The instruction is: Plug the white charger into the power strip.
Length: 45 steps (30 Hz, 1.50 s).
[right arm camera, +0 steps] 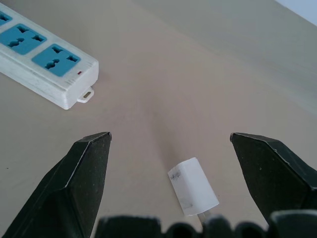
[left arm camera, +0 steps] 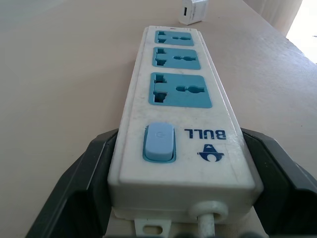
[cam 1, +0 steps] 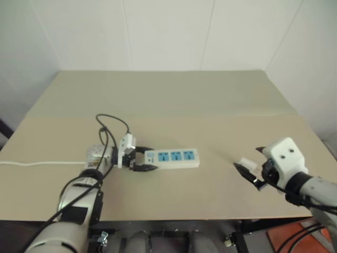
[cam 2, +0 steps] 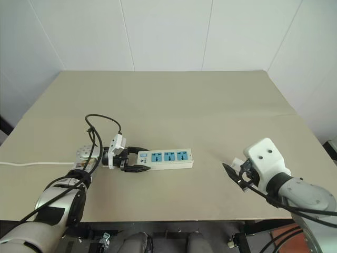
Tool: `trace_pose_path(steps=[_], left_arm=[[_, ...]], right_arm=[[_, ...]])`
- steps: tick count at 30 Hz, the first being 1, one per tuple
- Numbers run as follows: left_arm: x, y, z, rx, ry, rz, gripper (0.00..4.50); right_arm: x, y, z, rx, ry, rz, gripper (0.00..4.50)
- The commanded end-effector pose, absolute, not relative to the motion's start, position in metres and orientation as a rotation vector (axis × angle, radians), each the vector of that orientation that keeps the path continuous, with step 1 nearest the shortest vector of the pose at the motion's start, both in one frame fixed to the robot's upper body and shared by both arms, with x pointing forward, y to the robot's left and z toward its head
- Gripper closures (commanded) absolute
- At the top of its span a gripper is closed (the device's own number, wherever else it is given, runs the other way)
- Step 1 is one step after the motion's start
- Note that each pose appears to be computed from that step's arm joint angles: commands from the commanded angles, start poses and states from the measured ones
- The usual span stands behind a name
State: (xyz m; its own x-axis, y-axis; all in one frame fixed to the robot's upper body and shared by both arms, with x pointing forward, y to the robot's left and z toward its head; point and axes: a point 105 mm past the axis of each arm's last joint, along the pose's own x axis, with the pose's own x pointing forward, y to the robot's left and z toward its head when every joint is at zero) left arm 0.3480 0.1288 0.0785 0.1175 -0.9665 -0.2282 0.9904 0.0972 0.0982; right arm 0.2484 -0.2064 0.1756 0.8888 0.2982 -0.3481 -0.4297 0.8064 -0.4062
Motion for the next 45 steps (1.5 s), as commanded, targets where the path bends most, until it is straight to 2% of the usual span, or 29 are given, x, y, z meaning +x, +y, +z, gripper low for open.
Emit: trace_pose_path(steps=[1, 7, 12, 17, 20, 31, 45], left_arm=[[0.343, 0.129, 0.069, 0.284, 0.181, -1.488, 1.19], [0.343, 0.124, 0.072, 0.295, 0.175, -1.521, 1.19], [0.344, 0.120, 0.074, 0.302, 0.172, -1.532, 1.19], [0.343, 0.116, 0.072, 0.317, 0.170, -1.543, 1.19], [0.342, 0.113, 0.071, 0.312, 0.164, -1.551, 1.19], [0.340, 0.114, 0.066, 0.317, 0.173, -1.545, 1.19], [0.340, 0.115, 0.067, 0.321, 0.166, -1.540, 1.19]], right_arm=[[0.258, -0.215, 0.184, -0.547, 0.337, 0.402, 0.00], [0.278, -0.227, 0.199, -0.676, 0.582, 0.513, 0.00], [0.286, -0.216, 0.209, -0.753, 0.738, 0.663, 0.00], [0.292, -0.208, 0.198, -0.823, 0.894, 0.773, 0.00], [0.302, -0.208, 0.188, -0.803, 0.961, 0.761, 0.00], [0.331, -0.228, 0.162, -0.756, 1.058, 0.642, 0.00], [0.331, -0.238, 0.141, -0.728, 1.119, 0.643, 0.00]])
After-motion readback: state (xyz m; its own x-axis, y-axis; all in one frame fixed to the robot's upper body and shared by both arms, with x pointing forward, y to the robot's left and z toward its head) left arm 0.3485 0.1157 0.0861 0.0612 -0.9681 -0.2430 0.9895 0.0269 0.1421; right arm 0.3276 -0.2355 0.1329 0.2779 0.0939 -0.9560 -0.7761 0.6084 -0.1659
